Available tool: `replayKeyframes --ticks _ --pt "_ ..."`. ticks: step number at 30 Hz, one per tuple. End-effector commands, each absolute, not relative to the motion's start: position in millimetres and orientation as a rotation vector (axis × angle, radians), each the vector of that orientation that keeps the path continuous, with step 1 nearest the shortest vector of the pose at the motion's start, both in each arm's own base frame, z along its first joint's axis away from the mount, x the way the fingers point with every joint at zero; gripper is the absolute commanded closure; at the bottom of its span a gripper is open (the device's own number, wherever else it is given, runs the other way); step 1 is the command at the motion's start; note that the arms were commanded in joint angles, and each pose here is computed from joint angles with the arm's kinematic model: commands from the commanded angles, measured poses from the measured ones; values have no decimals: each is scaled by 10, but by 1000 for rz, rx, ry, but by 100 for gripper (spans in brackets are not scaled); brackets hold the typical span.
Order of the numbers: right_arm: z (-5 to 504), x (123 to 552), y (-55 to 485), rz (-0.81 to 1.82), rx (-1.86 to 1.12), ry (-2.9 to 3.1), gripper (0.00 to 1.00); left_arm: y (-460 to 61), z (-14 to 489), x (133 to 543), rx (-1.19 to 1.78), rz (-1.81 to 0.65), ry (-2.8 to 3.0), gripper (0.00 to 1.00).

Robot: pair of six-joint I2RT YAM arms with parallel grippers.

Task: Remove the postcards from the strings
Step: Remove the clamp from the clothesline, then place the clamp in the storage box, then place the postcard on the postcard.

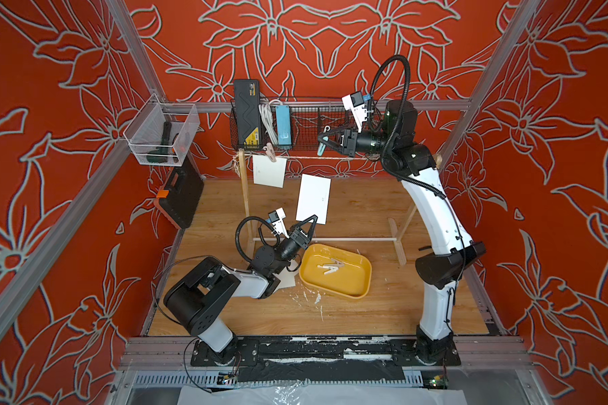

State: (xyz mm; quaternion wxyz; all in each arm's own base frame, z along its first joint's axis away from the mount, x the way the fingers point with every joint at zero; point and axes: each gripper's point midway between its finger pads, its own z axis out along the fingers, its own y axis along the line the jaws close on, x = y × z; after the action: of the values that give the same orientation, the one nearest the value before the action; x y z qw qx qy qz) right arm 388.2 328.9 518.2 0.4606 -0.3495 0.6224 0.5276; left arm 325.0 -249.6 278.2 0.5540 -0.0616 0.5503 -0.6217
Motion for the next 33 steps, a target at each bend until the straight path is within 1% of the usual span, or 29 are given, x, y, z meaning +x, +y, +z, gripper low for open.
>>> replayKeyframes --ticks 1,9,14,18,22,26,33 --pt "5452 3722 3215 1250 -876 1442 72 -2282 3271 2931 -84 -1532 1056 100" --pt "5505 3633 3146 1225 -877 1434 72 -2115 3047 2782 -122 -1484 1127 100" --pt "5571 3429 3063 1230 -884 1411 72 -2048 2850 2705 -130 -1412 1253 100" --pt "5566 3255 2981 1215 -892 1396 72 -1895 2646 2596 -152 -1319 1348 100" --pt "5516 3143 2918 1201 -891 1407 72 -1727 2507 2489 -178 -1243 1401 100" --pt "5456 3059 2868 1197 -881 1417 72 -1616 2412 2392 -193 -1217 1418 100" --pt "5271 2938 2793 1189 -866 1451 71 -1512 2211 2393 -262 -1160 1512 100"
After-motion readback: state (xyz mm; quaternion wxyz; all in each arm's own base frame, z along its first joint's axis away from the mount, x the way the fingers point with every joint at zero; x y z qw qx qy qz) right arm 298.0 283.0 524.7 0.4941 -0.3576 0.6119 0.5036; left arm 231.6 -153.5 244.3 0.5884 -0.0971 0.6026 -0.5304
